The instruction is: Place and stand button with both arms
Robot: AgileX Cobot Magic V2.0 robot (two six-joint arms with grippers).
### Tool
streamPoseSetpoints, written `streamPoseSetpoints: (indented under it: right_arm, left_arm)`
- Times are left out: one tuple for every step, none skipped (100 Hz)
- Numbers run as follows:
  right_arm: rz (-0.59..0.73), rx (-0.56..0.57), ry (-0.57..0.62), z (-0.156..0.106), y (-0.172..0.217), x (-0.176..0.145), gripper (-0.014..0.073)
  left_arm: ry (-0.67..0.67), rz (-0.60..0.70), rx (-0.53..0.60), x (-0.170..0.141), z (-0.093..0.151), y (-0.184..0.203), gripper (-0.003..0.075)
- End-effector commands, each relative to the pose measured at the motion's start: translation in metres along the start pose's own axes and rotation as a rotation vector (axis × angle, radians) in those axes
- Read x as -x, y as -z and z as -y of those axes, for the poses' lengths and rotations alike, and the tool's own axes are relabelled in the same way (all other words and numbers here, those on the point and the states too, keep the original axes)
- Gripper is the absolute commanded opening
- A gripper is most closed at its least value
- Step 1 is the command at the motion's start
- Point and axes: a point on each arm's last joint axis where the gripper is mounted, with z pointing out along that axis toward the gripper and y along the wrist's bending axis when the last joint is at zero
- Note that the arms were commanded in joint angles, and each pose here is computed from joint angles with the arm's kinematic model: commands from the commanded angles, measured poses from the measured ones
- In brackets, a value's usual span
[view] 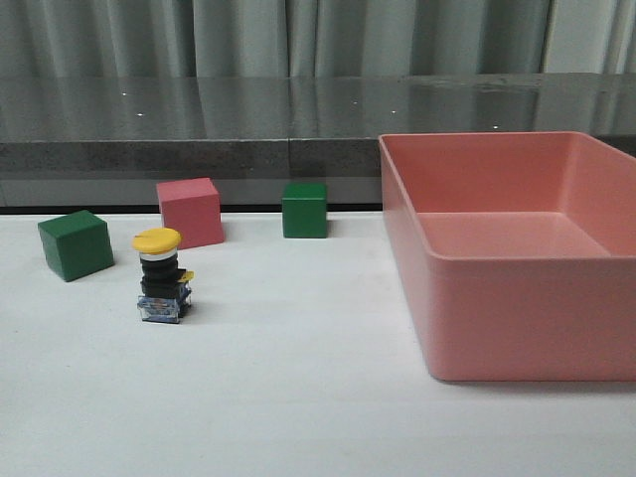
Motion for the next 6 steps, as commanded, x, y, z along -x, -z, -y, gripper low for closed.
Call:
streamPoseSetpoints:
  right_arm:
    - [0.124, -0.013, 0.011, 0.0008, 0.0029, 0.0140, -0.0076]
    - [0.124, -0.013, 0.011, 0.0008, 0.0029, 0.0140, -0.0076]
    - [0.124, -0.013, 0.011, 0.0008, 0.0029, 0.0140, -0.0076]
    - [0.124, -0.013, 0.011, 0.0008, 0.0029, 0.0140, -0.0076]
    - [0.124, -0.013, 0.011, 0.0008, 0.0029, 0.0140, -0.0076]
    - [0.124, -0.013, 0.011, 0.0008, 0.0029, 0.0140, -0.0076]
  left_arm:
    - [0.011, 0.057, -0.001, -0.0076, 0.0008, -0.0011, -0.0020]
    - [0.011, 0.057, -0.001, -0.0076, 0.0008, -0.0011, -0.0020]
    - [0.011, 0.057, -0.001, -0.0076, 0.0008, -0.0011, -0.0020]
    - [0.011, 0.057, -0.001, -0.0076, 0.0008, -0.0011, -0.0020]
    - [0.011, 0.057, -0.001, -0.0076, 0.0008, -0.0011, -0.0020]
    - [0.011, 0.057, -0.001, -0.0076, 0.0008, -0.0011, -0.0020]
